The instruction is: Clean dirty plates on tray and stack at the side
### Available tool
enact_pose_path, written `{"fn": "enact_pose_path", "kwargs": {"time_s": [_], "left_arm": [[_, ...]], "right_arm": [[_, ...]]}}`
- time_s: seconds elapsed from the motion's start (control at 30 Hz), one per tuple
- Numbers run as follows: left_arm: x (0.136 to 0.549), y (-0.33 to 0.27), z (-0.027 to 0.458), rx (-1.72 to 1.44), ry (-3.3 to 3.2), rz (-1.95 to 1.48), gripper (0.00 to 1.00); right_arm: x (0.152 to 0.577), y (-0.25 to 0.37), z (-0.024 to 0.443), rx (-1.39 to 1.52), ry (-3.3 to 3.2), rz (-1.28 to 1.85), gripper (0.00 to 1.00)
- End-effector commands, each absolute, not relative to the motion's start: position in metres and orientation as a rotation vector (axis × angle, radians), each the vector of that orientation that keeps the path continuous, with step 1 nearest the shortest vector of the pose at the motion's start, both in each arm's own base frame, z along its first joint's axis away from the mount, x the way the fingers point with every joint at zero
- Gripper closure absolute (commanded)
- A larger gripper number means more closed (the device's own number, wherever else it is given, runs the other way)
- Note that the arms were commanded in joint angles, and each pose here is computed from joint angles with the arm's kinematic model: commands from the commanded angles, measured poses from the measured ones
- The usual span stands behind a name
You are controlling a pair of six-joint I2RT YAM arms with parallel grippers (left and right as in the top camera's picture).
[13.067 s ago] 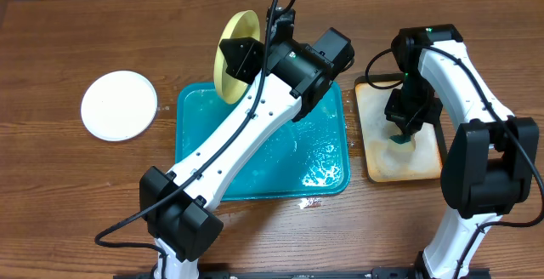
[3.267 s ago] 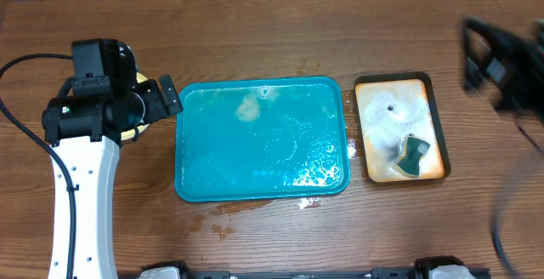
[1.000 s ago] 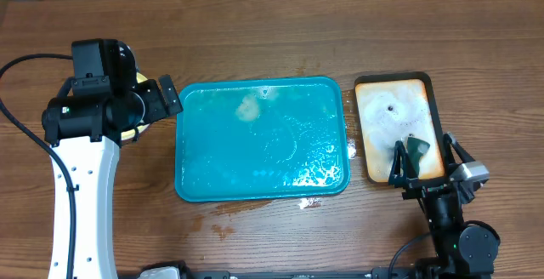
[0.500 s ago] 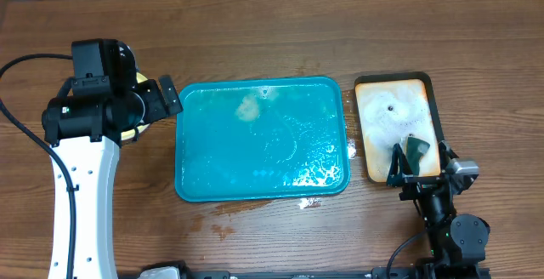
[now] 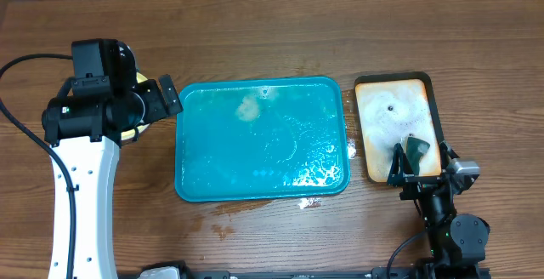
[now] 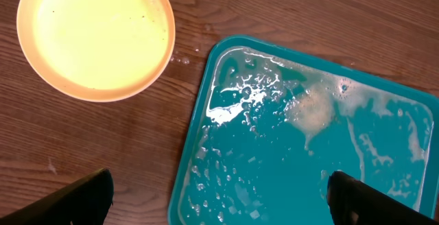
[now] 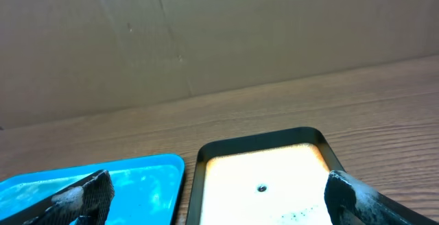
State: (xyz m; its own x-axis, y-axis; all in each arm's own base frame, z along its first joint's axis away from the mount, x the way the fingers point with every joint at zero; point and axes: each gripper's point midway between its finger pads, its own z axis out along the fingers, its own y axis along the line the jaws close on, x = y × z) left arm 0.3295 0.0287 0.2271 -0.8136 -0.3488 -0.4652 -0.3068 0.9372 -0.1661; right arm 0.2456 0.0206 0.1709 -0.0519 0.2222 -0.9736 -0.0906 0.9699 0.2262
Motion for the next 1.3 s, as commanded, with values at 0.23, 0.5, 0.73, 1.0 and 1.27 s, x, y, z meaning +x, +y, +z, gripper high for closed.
{"fn": "enact_pose_path", "kwargs": {"time_s": [0.23, 0.5, 0.73, 1.0, 1.27], "left_arm": [[0.329, 0.03, 0.238, -0.475, 2.551, -0.11, 0.0], [0.329, 0.03, 0.238, -0.475, 2.551, -0.11, 0.0], [0.329, 0.03, 0.238, -0.475, 2.552, -0.11, 0.0], [0.323, 0.029, 0.25, -0.467, 2.518, -0.112, 0.0], [0.323, 0.011, 0.335, -0.201, 2.191, -0.1, 0.0]], "right_arm": [[0.246, 0.017, 0.17, 0.117, 1.595, 0.239, 0.0], [0.246, 0.017, 0.17, 0.117, 1.595, 0.239, 0.0], [0.246, 0.017, 0.17, 0.117, 1.595, 0.239, 0.0], [0.246, 0.017, 0.17, 0.117, 1.595, 0.239, 0.0], [0.246, 0.017, 0.17, 0.117, 1.595, 0.239, 0.0]]}}
